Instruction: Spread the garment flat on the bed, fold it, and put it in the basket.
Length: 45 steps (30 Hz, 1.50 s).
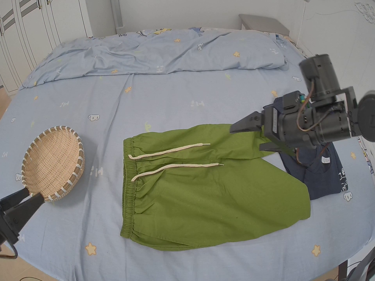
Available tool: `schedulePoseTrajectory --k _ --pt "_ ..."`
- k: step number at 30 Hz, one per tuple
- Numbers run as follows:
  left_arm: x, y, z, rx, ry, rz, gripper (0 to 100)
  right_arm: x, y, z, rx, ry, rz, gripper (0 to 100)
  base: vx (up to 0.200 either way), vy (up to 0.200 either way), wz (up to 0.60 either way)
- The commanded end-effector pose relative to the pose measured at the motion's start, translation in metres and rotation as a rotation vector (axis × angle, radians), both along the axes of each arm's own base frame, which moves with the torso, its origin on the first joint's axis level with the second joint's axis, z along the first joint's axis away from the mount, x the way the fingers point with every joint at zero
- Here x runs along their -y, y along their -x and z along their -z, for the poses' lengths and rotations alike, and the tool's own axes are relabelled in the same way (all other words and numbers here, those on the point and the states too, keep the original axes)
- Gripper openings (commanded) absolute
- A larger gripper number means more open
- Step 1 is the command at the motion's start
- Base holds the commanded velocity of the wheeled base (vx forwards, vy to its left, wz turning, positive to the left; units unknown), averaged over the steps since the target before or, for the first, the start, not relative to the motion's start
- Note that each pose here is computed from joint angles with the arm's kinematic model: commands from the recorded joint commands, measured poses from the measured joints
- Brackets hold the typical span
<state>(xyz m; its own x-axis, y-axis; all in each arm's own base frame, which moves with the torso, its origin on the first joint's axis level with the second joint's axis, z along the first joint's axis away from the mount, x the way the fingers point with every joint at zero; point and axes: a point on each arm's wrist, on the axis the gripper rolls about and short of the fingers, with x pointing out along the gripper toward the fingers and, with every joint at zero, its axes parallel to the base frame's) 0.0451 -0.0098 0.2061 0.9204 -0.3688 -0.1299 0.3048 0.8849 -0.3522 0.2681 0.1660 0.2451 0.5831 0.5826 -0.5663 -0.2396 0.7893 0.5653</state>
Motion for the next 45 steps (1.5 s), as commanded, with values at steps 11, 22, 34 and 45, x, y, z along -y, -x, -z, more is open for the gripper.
schedulePoseTrajectory --k 11,22,34,45 --pt "0.03 -0.162 0.147 -0.682 0.075 0.285 100 0.115 0.054 0.035 0.127 -0.153 0.159 100 0.0 0.0 0.0" --pt "0.031 -0.159 0.171 -0.79 0.079 0.296 100 0.117 0.052 0.034 0.133 -0.154 0.168 100 0.0 0.0 0.0" --pt "0.047 -0.166 0.174 -0.721 0.075 0.357 100 0.116 0.052 0.036 0.126 -0.154 0.164 100 0.0 0.0 0.0" --pt "0.051 -0.181 0.186 -0.681 0.127 0.339 100 0.116 0.052 0.037 0.122 -0.153 0.164 100 0.0 0.0 0.0"
